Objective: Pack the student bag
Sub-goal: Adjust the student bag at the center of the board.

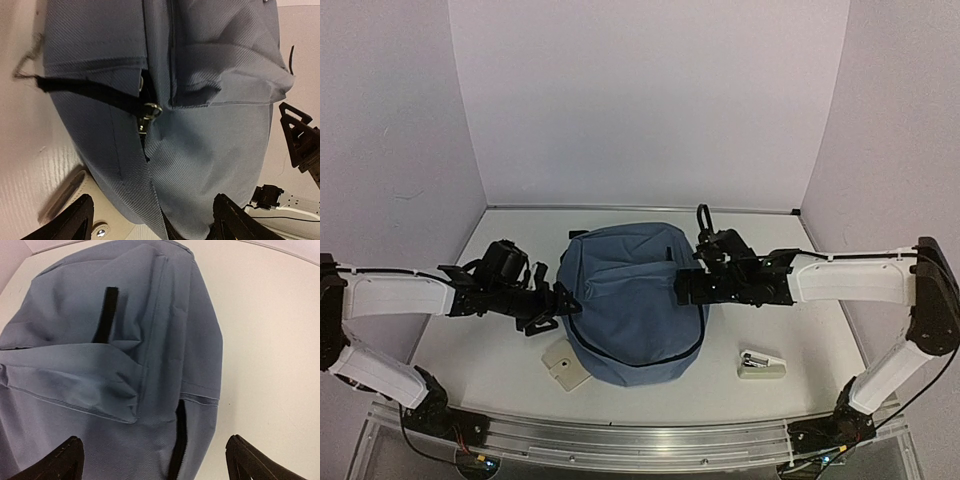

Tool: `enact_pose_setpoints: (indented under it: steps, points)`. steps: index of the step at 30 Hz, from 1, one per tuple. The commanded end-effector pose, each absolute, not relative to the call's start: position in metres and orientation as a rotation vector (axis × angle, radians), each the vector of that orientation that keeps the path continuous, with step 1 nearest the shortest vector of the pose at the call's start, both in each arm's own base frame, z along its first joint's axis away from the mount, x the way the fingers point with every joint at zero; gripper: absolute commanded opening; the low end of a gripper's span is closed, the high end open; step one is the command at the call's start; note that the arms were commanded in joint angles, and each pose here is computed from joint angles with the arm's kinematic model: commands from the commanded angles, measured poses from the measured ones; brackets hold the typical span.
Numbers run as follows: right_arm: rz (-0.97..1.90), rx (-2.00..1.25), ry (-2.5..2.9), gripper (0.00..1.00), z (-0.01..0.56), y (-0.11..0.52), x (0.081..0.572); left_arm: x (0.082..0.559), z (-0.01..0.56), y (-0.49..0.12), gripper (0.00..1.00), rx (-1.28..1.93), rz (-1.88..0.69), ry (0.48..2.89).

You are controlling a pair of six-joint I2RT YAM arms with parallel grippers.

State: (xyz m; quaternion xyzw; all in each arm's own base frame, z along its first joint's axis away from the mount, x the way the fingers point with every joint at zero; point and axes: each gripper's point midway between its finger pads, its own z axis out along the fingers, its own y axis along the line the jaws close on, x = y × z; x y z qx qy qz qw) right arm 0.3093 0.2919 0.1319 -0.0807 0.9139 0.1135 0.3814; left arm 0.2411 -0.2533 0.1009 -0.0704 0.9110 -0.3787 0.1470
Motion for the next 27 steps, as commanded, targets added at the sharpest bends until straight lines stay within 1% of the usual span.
enact_pose_setpoints:
  steps: [1, 3, 4, 6, 7, 8, 9, 11, 13, 14, 15, 17, 20, 22, 27]
  points:
    - [0.44, -0.201, 2.338, 0.98, 0.133, 0.295, 0.316, 0.246, 0.102, -0.282, 0.82, -0.202, -1.135, 2.615]
    - [0.505, -0.208, 2.338, 0.93, 0.131, 0.301, 0.319, 0.248, 0.09, -0.281, 0.78, -0.239, -1.075, 2.651]
    - [0.53, -0.215, 2.342, 0.86, 0.128, 0.304, 0.319, 0.25, 0.084, -0.279, 0.71, -0.264, -1.048, 2.657]
    - [0.553, -0.214, 2.354, 0.76, 0.12, 0.307, 0.32, 0.253, 0.078, -0.274, 0.54, -0.286, -0.994, 2.662]
    - [0.567, -0.216, 2.362, 0.71, 0.115, 0.309, 0.32, 0.256, 0.076, -0.272, 0.42, -0.29, -0.968, 2.66]
    - [0.57, -0.213, 2.372, 0.66, 0.11, 0.308, 0.32, 0.258, 0.076, -0.272, 0.32, -0.288, -0.956, 2.655]
    - [0.581, -0.208, 2.383, 0.62, 0.104, 0.308, 0.32, 0.26, 0.076, -0.272, 0.26, -0.281, -0.949, 2.647]
    - [0.622, -0.209, 2.39, 0.5, 0.098, 0.313, 0.317, 0.266, 0.076, -0.272, 0.12, -0.259, -0.917, 2.644]
    - [0.663, -0.206, 2.387, 0.3, 0.097, 0.315, 0.314, 0.277, 0.076, -0.269, 0.01, -0.242, -0.858, 2.651]
    - [0.678, -0.2, 2.386, 0.2, 0.097, 0.315, 0.312, 0.282, 0.072, -0.265, 0.0, -0.237, -0.832, 2.66]
    - [0.687, -0.194, 2.386, 0.13, 0.097, 0.315, 0.311, 0.289, 0.072, -0.262, 0.0, -0.24, -0.823, 2.659]
    - [0.695, -0.181, 2.386, 0.01, 0.098, 0.312, 0.308, 0.305, 0.072, -0.25, 0.0, -0.265, -0.831, 2.64]
    - [0.723, -0.19, 2.371, 0.0, 0.104, 0.31, 0.302, 0.335, 0.079, -0.236, 0.0, -0.257, -0.868, 2.595]
    - [0.763, -0.19, 2.361, 0.0, 0.109, 0.313, 0.297, 0.356, 0.09, -0.24, 0.0, -0.167, -0.875, 2.564]
    - [0.863, -0.197, 2.31, 0.0, 0.125, 0.346, 0.269, 0.416, 0.102, -0.253, 0.0, 0.002, -0.797, 2.561]
